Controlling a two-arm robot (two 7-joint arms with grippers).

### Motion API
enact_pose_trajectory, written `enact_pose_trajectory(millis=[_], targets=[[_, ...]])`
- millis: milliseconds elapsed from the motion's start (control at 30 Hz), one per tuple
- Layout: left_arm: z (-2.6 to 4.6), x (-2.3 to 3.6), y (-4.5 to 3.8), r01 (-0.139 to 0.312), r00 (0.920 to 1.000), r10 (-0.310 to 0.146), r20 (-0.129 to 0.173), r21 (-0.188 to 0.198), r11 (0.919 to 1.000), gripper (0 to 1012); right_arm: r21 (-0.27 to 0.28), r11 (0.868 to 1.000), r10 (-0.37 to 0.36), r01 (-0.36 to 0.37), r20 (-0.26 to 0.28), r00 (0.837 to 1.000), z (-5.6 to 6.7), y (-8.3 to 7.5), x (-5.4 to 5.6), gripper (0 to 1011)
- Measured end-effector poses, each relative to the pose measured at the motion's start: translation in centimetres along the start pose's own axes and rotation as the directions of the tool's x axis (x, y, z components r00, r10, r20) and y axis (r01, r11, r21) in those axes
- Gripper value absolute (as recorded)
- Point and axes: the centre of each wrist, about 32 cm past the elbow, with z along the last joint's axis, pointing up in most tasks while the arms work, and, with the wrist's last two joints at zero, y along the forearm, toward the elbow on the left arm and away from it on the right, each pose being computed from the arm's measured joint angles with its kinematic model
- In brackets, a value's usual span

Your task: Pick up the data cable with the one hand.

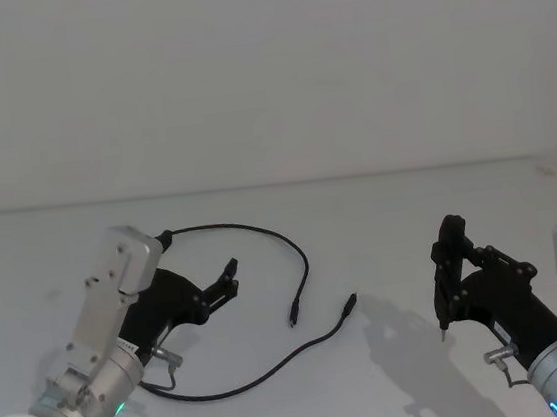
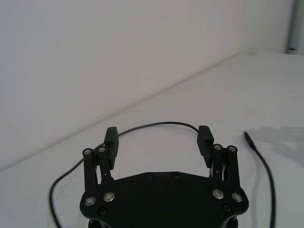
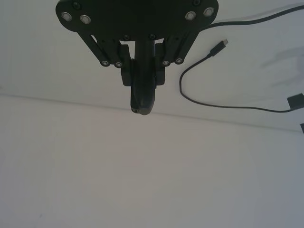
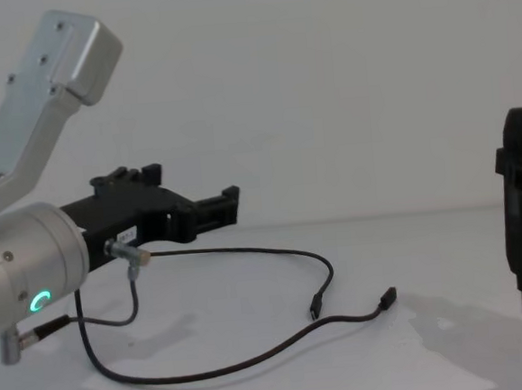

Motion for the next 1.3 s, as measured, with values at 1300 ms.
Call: enact_pose_trajectory(millis=[1300], targets=[[-1.19,3.14,-6.58,0.617,0.7869,-0.592,-0.175,0.239,0.7497,1001,0.000,1.000,0.000,0.000,0.000,1.000,0.0,0.0,0.0,279]])
